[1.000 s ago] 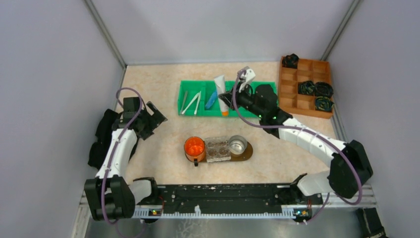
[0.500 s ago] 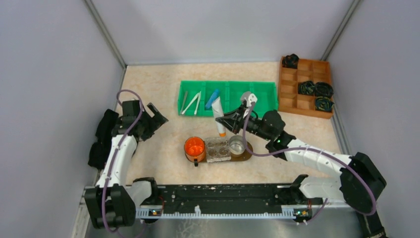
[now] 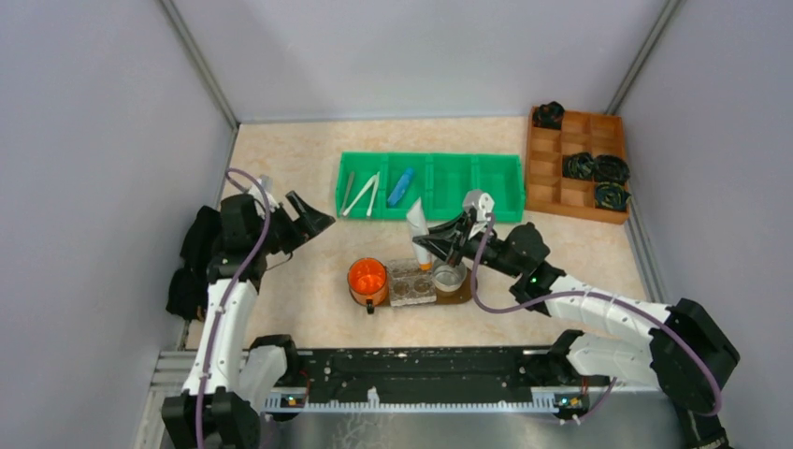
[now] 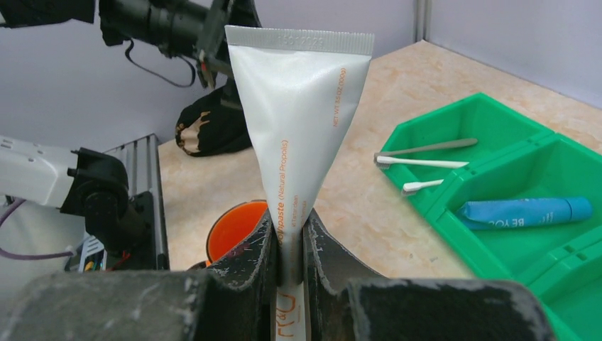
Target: Prepare toiletry sets of a toothbrush and toothpaste on the tray
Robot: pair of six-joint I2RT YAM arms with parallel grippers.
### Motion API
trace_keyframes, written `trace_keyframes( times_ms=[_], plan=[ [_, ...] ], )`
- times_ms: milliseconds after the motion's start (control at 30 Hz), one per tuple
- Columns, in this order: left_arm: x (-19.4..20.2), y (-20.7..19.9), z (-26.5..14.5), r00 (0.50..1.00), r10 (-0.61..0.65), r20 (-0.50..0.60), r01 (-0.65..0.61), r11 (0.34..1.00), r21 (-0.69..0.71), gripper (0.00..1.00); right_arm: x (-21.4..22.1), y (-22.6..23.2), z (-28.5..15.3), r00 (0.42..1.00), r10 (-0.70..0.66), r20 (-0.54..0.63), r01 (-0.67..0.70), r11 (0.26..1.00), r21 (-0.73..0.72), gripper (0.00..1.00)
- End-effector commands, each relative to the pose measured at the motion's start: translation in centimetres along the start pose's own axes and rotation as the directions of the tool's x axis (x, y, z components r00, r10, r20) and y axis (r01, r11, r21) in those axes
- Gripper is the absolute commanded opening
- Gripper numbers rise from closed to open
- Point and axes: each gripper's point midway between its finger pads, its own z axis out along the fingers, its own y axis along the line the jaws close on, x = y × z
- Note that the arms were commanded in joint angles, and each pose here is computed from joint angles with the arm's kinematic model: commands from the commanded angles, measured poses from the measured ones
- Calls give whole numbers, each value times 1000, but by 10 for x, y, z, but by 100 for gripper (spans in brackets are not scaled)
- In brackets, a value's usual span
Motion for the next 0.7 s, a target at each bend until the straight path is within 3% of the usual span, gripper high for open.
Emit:
trace_keyframes(
  times_ms=[0, 100, 167, 333, 433, 500, 667],
  plan=[
    [-12, -69, -22, 996, 91, 27, -95, 941, 324, 89, -28, 19, 0, 987, -87, 136, 99, 992, -84, 0],
    [-17, -109, -45, 992, 114, 52, -125, 856, 501, 87, -24, 23, 1, 982, -123, 141, 140, 983, -117, 0],
    [-15, -134, -64, 987, 142, 76, -158, 766, 624, 86, -23, 24, 2, 981, -128, 145, 147, 981, -126, 0],
    [5, -164, -93, 978, 199, 58, -163, 570, 805, 78, -24, 33, 7, 986, -96, 140, 120, 976, -180, 0],
    [16, -173, -92, 973, 223, 67, -181, 544, 819, 62, -22, 32, 10, 986, -107, 129, 128, 978, -164, 0],
    [27, -183, -88, 967, 252, 44, -182, 554, 812, 62, -17, 30, 14, 987, -124, 102, 139, 978, -155, 0],
    [31, -205, -75, 930, 352, 106, -309, 592, 745, 67, -7, 23, 24, 983, -181, 34, 184, 976, -117, 0]
  ],
)
